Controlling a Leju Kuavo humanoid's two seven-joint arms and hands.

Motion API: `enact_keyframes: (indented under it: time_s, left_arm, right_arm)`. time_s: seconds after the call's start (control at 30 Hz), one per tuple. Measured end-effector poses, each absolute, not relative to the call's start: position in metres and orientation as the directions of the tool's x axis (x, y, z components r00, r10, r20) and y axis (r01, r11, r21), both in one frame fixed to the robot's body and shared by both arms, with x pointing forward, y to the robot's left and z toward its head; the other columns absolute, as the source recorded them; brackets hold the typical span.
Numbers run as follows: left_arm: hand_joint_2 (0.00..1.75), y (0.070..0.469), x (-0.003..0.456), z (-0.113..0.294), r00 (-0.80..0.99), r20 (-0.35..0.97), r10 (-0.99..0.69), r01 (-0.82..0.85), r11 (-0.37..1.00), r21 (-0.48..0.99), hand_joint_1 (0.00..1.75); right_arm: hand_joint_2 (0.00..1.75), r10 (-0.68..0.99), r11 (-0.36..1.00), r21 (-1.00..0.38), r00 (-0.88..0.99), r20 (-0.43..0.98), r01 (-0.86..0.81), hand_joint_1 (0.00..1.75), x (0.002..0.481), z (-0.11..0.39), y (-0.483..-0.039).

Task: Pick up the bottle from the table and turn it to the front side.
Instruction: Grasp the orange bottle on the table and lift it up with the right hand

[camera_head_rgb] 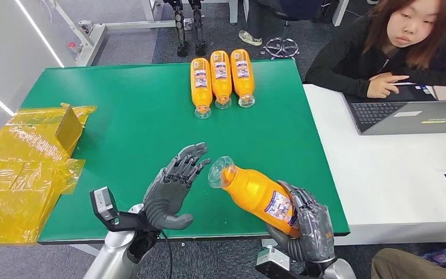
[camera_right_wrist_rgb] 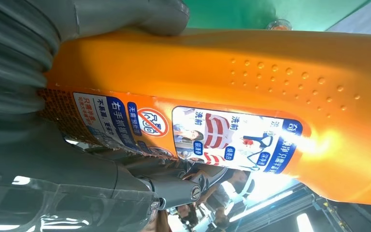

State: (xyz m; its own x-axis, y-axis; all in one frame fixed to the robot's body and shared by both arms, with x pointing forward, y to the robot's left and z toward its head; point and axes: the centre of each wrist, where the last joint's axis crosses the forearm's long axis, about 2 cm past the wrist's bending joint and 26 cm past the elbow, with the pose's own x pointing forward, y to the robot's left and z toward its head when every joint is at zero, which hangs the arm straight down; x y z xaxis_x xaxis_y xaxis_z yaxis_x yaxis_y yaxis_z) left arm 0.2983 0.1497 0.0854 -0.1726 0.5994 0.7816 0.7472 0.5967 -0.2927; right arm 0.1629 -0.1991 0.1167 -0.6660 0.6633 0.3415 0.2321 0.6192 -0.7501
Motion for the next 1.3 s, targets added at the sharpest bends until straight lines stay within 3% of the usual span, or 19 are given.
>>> enact_keyframes:
  time_s: [0.67, 1.0, 1.3]
  left_arm:
    - [1.75, 0.149, 0.299, 0.084, -0.170, 0.781, 0.601, 0.739, 0.602, -0.302, 0.00]
    - [1.75, 0.132, 0.294, 0.087, -0.141, 0.772, 0.621, 0.767, 0.561, -0.312, 0.00]
    - [1.75, 0.126, 0.294, 0.090, -0.138, 0.774, 0.618, 0.768, 0.561, -0.310, 0.00]
  right_arm:
    - [1.75, 0.631, 0.650, -0.724, -0.695, 0.345, 0.230, 1.75, 0.164, 0.117, -0.192]
    - [1.75, 0.422, 0.820, -0.565, -0.764, 0.488, 0.092, 1.75, 0.187, 0.117, -0.152]
    - [1.75, 0.347, 0.860, -0.509, -0.747, 0.567, 0.013, 1.75, 0.203, 0.111, -0.114]
